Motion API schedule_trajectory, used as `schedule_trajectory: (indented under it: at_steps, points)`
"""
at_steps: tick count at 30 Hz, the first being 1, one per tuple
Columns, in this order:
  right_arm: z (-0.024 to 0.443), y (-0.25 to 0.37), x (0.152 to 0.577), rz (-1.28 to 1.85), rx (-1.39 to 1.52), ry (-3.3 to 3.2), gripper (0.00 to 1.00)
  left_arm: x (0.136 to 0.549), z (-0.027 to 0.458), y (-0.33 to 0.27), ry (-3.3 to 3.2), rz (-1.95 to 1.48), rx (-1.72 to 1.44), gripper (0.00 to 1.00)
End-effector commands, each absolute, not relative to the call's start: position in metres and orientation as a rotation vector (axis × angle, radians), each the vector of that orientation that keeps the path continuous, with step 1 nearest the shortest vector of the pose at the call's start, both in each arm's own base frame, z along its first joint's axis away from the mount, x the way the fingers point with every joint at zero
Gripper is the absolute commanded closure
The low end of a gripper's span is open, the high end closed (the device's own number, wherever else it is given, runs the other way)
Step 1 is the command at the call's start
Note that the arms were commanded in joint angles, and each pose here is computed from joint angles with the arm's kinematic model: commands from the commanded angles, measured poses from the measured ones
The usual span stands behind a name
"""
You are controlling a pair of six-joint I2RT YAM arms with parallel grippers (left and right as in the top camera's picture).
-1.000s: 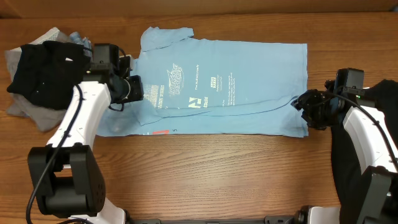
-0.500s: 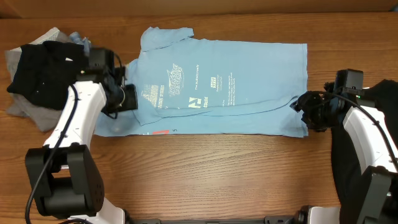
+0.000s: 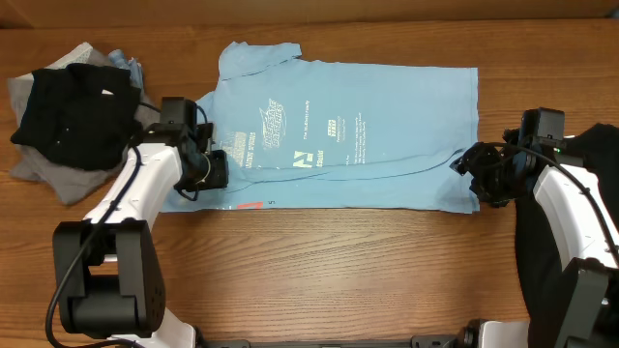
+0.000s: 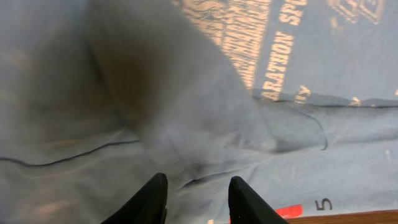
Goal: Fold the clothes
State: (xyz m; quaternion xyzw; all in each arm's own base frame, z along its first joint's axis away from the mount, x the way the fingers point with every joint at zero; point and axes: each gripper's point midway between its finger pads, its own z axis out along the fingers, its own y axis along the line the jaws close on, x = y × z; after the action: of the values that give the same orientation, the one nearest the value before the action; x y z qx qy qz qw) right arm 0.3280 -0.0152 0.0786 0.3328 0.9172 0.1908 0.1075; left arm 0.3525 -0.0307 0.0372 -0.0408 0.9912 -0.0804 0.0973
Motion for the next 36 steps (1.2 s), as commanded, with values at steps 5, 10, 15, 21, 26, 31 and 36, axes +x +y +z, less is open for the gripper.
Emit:
schedule_trajectory:
  at_steps: [5, 10, 15, 21, 26, 31, 36]
  points:
    - [0.081, -0.018, 0.332, 0.536, 0.956, 2.692, 0.35, 0.346, 0.021, -0.034, 2.981, -0.200, -0.128, 0.65]
    - [0.081, -0.018, 0.332, 0.535, 0.956, 2.692, 0.35, 0.339, 0.006, -0.035, 3.035, -0.204, -0.134, 0.66]
    - [0.080, -0.020, 0.331, 0.515, 0.962, 2.697, 0.34, 0.339, -0.001, -0.037, 3.045, -0.210, -0.132, 0.71]
    - [0.080, -0.021, 0.330, 0.509, 0.965, 2.699, 0.35, 0.339, -0.001, -0.038, 3.047, -0.213, -0.128, 0.95]
    - [0.080, -0.021, 0.330, 0.508, 0.965, 2.699, 0.34, 0.341, 0.003, -0.043, 3.047, -0.255, -0.130, 0.96]
    - [0.080, -0.022, 0.330, 0.499, 0.966, 2.699, 0.34, 0.360, 0.030, -0.048, 3.011, -0.297, -0.136, 0.96]
    - [0.080, -0.022, 0.330, 0.499, 0.966, 2.698, 0.34, 0.386, 0.057, -0.050, 2.936, -0.300, -0.118, 0.96]
